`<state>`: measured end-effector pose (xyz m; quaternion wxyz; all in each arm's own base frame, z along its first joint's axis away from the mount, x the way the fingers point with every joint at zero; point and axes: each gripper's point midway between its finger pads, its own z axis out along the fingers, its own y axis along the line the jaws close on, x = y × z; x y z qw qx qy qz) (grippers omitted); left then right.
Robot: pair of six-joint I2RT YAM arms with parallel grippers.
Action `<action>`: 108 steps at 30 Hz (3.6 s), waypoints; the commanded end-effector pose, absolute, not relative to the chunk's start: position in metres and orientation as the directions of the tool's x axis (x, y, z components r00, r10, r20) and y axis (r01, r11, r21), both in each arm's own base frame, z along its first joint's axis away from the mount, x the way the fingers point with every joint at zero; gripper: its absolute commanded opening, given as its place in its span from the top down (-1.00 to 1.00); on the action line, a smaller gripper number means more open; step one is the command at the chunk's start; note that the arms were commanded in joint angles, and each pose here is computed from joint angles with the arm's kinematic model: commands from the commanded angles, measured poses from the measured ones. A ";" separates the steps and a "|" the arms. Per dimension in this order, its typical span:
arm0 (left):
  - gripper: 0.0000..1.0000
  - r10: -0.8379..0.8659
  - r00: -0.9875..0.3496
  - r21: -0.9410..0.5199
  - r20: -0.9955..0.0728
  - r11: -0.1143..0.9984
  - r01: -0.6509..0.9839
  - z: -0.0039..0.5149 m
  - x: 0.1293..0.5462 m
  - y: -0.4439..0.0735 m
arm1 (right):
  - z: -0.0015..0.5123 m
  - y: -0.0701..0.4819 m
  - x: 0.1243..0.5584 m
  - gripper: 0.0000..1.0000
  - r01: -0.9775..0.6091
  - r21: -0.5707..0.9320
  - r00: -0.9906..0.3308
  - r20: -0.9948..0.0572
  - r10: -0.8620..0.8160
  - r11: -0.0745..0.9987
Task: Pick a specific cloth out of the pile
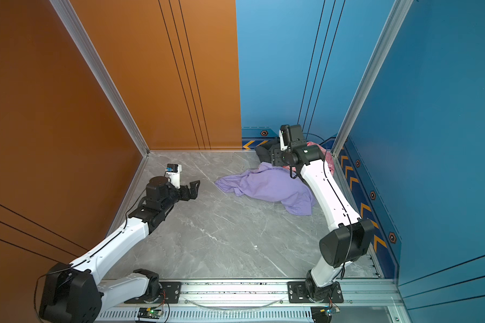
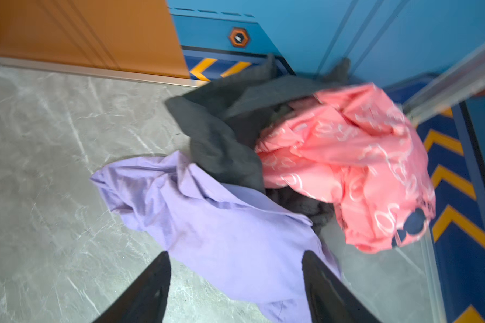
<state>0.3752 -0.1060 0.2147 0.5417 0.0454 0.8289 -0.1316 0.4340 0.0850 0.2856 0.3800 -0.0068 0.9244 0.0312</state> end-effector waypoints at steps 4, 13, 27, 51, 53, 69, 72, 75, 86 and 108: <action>-0.96 -0.045 -0.391 -0.155 -0.919 0.955 0.253 0.220 0.379 -0.114 | 0.239 -0.001 0.414 -0.47 0.406 0.458 -0.537 -0.581 0.611 0.791; -0.96 -0.045 -0.394 -0.158 -0.918 0.953 0.258 0.216 0.381 -0.115 | 0.146 -0.059 0.365 -0.45 0.649 0.635 -0.283 -0.309 0.908 0.419; -0.96 -0.048 -0.398 -0.164 -0.916 0.951 0.263 0.214 0.383 -0.117 | 0.073 -0.054 0.357 -0.34 0.708 0.661 -0.225 -0.120 0.967 0.247; -0.96 -0.064 -0.379 -0.160 -0.923 0.961 0.227 0.217 0.376 -0.104 | 0.048 -0.045 0.384 0.79 0.745 0.628 -0.221 -0.087 0.971 0.226; -0.96 -0.067 -0.375 -0.161 -0.925 0.961 0.226 0.219 0.376 -0.103 | 0.059 -0.051 0.383 0.95 0.740 0.632 -0.199 -0.123 0.972 0.232; -0.96 -0.107 -0.312 -0.190 -0.944 0.950 0.247 0.248 0.382 -0.106 | 0.246 -0.073 0.398 1.00 0.525 0.749 -0.018 -0.466 0.885 0.405; -0.96 -0.109 -0.302 -0.194 -0.947 0.944 0.267 0.255 0.383 -0.110 | 0.282 -0.060 0.405 1.00 0.459 0.753 -0.029 -0.518 0.855 0.471; -0.96 -0.116 -0.285 -0.204 -0.952 0.931 0.303 0.264 0.385 -0.118 | 0.315 -0.038 0.415 1.00 0.381 0.734 -0.063 -0.586 0.808 0.562; -0.96 -0.112 -0.217 -0.204 -0.970 0.860 0.468 0.301 0.387 -0.158 | 0.427 0.099 0.441 1.00 -0.081 0.539 -0.172 -0.836 0.521 0.838; -0.86 -0.078 -0.105 -0.130 -0.991 0.673 0.728 0.337 0.375 -0.246 | 0.409 0.340 0.405 1.00 -0.570 0.582 -0.521 -0.802 0.293 0.580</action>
